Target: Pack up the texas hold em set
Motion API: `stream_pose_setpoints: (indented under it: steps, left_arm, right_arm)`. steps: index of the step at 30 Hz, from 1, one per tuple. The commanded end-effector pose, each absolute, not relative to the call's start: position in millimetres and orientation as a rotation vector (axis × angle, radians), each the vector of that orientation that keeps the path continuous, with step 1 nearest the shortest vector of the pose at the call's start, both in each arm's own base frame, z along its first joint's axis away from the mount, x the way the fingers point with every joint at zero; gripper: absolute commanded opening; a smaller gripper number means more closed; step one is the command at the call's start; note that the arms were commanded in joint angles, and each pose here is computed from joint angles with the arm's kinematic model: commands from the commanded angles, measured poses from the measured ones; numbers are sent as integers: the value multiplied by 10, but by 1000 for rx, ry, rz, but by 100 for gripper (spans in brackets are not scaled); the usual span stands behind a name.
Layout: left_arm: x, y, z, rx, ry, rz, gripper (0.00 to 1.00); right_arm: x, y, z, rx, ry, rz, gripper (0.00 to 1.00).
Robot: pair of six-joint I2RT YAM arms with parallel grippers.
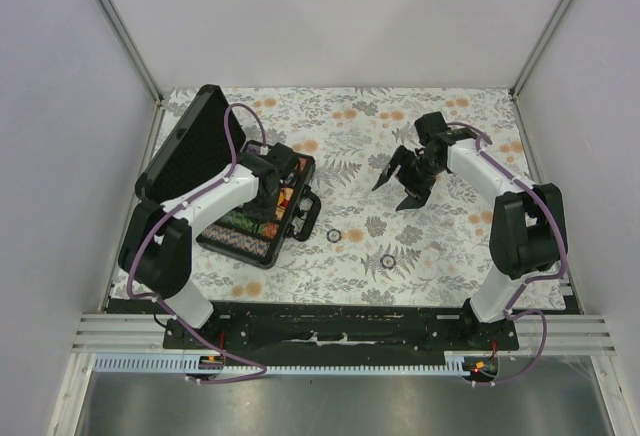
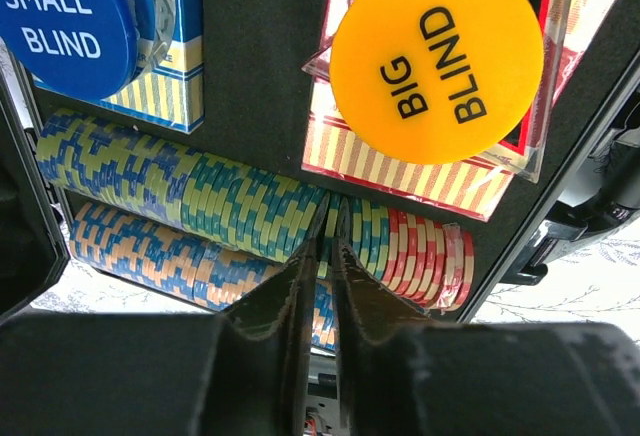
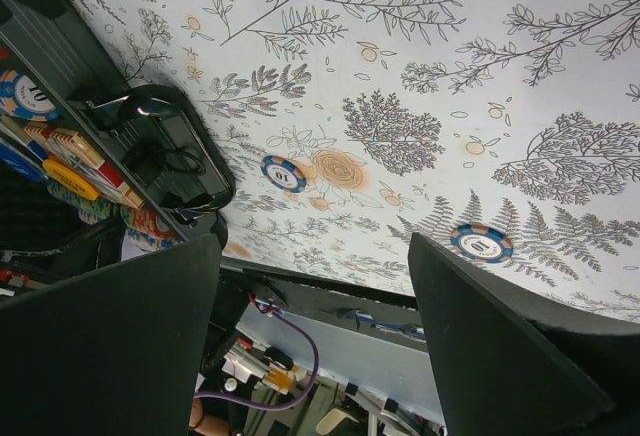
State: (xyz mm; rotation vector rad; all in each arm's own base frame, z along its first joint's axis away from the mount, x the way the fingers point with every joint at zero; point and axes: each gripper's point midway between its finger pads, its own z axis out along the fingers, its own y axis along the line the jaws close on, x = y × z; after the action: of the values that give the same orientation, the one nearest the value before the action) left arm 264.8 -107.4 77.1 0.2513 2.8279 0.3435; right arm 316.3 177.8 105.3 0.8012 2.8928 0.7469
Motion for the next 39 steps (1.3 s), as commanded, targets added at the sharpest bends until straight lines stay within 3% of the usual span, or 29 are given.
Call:
stream_pose_setpoints:
  steps: [1,6,14,22,26,28,30,39]
  left_arm:
    - [2685,-1002,895,219,2811,371,26]
    - [2792,-1121,1211,211,2756,274,38]
    - [2833,-1247,1460,195,2716,155,40]
    - [2971,-1896,1635,221,2608,-294,47]
    - [2966,-2181,1672,241,2570,-451,60]
    - [2930,-2258,1672,255,2563,-479,73]
    - [2884,-2321,1666,270,2555,-488,77]
    - [2689,-2492,1503,343,2493,-553,80]
  right_arm:
    - [3283,1802,1182,757,2850,789,84]
    - [3288,1790,1195,746,2847,779,84]
    - [3213,1731,1149,710,2878,726,84]
    - [2964,1483,989,539,2945,565,85]
    - [2781,1253,887,498,2956,394,86]
    - [2729,1180,848,505,2952,346,86]
    - [2686,1132,803,522,2955,309,87]
    - [2557,1030,630,547,3013,218,86]
